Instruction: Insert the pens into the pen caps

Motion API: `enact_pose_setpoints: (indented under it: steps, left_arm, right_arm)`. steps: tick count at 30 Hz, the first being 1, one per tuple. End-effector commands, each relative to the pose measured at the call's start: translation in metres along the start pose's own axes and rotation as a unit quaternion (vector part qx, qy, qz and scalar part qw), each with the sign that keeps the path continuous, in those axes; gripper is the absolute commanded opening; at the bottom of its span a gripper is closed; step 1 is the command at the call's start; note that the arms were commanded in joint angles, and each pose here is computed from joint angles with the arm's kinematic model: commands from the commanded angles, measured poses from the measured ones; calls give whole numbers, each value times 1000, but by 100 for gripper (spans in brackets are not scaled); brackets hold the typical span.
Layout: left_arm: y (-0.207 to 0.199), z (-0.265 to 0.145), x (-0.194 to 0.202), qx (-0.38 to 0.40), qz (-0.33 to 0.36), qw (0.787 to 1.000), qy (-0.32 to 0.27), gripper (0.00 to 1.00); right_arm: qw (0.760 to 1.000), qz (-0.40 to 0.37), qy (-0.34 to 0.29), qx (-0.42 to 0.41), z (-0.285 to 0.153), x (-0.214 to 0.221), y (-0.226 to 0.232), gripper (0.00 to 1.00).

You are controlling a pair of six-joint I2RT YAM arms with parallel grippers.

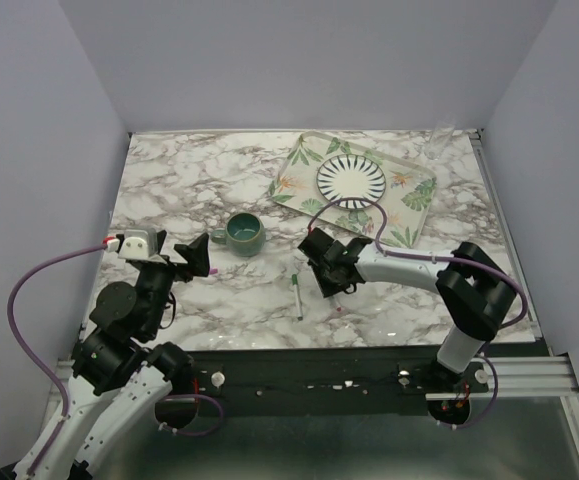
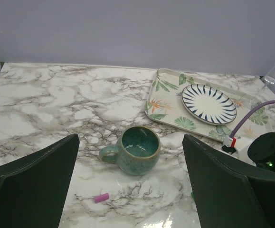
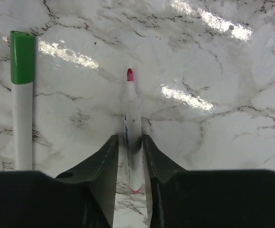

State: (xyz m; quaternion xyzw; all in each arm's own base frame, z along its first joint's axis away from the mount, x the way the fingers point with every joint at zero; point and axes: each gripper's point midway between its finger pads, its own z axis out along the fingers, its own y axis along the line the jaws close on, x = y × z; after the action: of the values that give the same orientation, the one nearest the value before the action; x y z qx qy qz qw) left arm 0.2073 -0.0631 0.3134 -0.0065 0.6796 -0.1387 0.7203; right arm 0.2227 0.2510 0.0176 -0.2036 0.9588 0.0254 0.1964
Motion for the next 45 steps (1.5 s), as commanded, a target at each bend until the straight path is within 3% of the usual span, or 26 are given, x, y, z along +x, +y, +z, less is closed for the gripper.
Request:
enact_pose_setpoints:
  steps: [1,3,8,13,15,19,24,28,34,41,43,45]
  left_arm:
    - [-4,0,1,13,2,1000,-5,99]
    - [-10,0,1,30,2,1000,-5,99]
    - [-26,1,6,57,-45,997,26,93]
    - [-73,-2,28,143,-152,973,103,87]
    - [-99,-5,41,192,-193,951,145,82]
    - [-134,-4,55,268,-218,919,192,72]
    - [-159,-2,70,320,-240,888,225,71]
    - [-173,2,70,346,-268,870,226,70]
    - [-177,7,76,349,-273,866,230,70]
    - [-180,4,87,351,-286,857,245,60]
    - [-181,3,87,354,-292,854,244,53]
    - [-183,2,89,358,-294,850,250,38]
  right_arm:
    - [999,-10,36,6,10,20,-6,28]
    - [999,-9,36,9,11,22,-7,14]
    - [1000,-9,16,11,1,11,-9,1]
    - [997,-1,-57,-44,-44,-26,6,1]
    - [991,6,-97,-88,-64,-42,17,1]
    - [955,17,-191,-227,-132,-68,51,1]
    - [908,40,-255,-329,-184,-81,73,1]
    - [885,34,-266,-381,-209,-79,90,1]
    - [877,30,-270,-397,-217,-77,101,1]
    - [874,32,-266,-406,-217,-76,108,1]
    - [874,31,-265,-407,-217,-75,109,1]
    - [874,34,-265,-407,-215,-75,109,1]
